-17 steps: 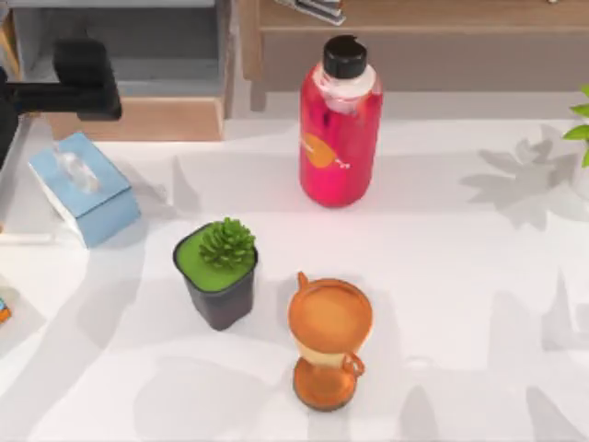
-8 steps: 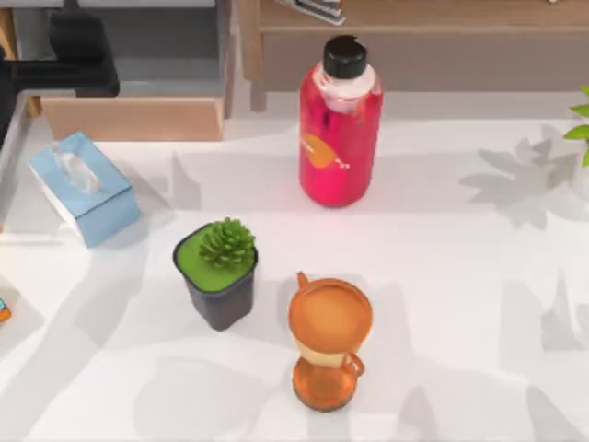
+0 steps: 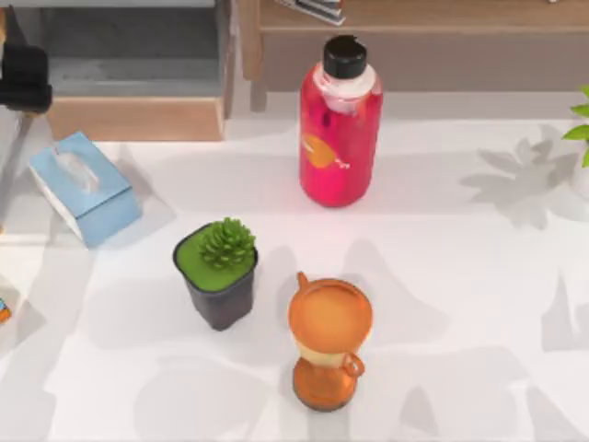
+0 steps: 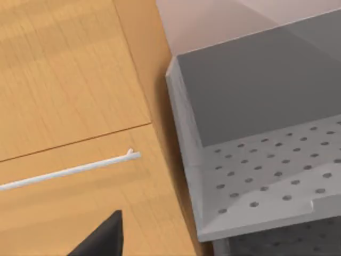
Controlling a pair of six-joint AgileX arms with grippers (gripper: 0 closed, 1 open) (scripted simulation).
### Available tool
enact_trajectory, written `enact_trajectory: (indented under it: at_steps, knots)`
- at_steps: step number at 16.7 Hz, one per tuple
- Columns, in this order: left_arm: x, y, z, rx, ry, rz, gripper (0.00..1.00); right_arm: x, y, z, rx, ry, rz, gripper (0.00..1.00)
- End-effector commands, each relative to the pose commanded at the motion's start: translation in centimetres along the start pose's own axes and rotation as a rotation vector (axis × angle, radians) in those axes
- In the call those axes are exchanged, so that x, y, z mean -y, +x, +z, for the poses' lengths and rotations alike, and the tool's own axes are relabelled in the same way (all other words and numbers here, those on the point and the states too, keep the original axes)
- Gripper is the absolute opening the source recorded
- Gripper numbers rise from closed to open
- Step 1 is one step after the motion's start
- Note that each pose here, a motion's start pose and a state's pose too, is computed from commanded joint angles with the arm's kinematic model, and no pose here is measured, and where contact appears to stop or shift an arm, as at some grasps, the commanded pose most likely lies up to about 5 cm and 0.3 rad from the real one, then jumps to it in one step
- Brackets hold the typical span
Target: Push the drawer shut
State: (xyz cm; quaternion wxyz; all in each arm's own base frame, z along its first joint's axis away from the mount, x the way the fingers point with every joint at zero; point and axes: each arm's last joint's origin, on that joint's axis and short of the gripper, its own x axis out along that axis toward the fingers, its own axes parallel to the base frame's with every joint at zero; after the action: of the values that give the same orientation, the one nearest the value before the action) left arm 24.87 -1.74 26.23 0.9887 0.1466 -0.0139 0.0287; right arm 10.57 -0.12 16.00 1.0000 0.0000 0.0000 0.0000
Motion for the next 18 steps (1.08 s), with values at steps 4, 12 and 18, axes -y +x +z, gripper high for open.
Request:
enact_trajectory:
  at_steps: [4,12,18]
  knots:
    - [-4.5,1.2,-4.6,0.015,0.273,0.042,1.00,0.0,0.0,0.0,0.000,0.000,0.000,1.00]
    - [-12.5,-1.0,-14.6,-0.013,0.903,0.058,1.00,0.0,0.0,0.0,0.000,0.000,0.000,1.00]
    - [-13.8,-1.7,-20.2,0.016,1.215,-0.042,1.00,0.0,0.0,0.0,0.000,0.000,0.000,1.00]
